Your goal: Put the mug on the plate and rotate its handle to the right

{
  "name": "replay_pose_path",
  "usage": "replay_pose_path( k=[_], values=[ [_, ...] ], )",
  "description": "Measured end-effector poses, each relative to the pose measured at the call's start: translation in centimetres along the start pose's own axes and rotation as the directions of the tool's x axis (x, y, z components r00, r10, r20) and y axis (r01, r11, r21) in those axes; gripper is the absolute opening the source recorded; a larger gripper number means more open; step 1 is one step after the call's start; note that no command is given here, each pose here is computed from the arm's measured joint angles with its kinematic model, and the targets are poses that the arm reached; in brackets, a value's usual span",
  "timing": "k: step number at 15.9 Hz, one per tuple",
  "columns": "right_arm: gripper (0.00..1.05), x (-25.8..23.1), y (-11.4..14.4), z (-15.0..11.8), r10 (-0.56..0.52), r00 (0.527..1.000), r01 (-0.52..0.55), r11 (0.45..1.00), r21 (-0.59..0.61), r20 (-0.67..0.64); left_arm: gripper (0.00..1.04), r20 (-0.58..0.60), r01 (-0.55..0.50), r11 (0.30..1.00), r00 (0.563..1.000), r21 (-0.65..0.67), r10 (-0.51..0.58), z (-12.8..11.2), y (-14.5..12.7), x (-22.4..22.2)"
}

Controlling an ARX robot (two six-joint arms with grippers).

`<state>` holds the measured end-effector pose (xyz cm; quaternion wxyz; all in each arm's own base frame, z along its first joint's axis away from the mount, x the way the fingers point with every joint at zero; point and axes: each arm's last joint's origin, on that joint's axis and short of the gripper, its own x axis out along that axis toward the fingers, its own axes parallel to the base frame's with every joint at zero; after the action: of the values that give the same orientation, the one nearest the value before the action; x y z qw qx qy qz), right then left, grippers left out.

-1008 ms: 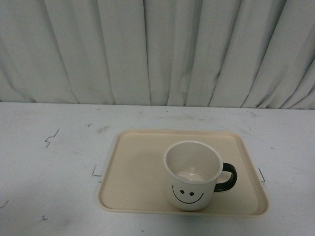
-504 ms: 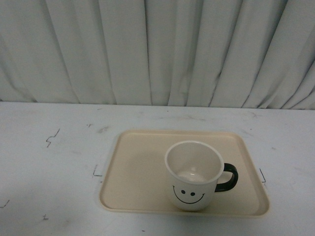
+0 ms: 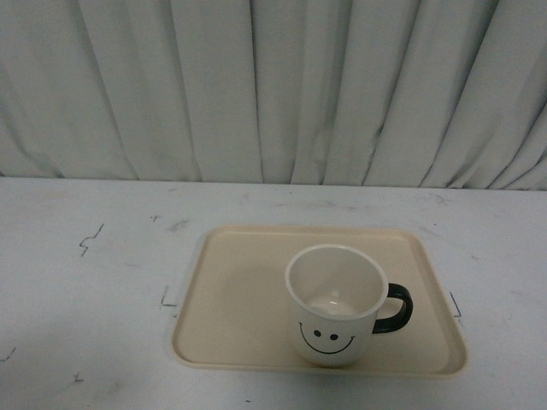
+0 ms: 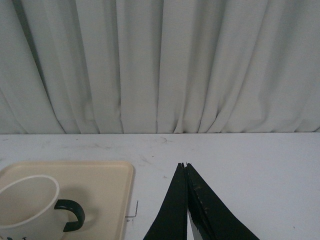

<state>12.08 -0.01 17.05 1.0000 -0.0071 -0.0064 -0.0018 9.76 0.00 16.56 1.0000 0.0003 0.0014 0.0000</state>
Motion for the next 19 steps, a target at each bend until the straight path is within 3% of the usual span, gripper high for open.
replay_pose_path(
  k=[15, 19],
  values=[
    [0.02, -2.3, 0.0, -0.4, 0.003, 1.000, -0.003, 1.000, 0.000, -0.013, 0.98, 0.000, 0.000, 1.000, 1.000, 0.000, 0.000, 0.0, 0.0, 0.0],
    [0.51, -2.4, 0.0, -0.3, 0.003, 1.000, -0.003, 1.000, 0.000, -0.009, 0.98, 0.000, 0.000, 1.000, 1.000, 0.000, 0.000, 0.0, 0.0, 0.0]
  ],
)
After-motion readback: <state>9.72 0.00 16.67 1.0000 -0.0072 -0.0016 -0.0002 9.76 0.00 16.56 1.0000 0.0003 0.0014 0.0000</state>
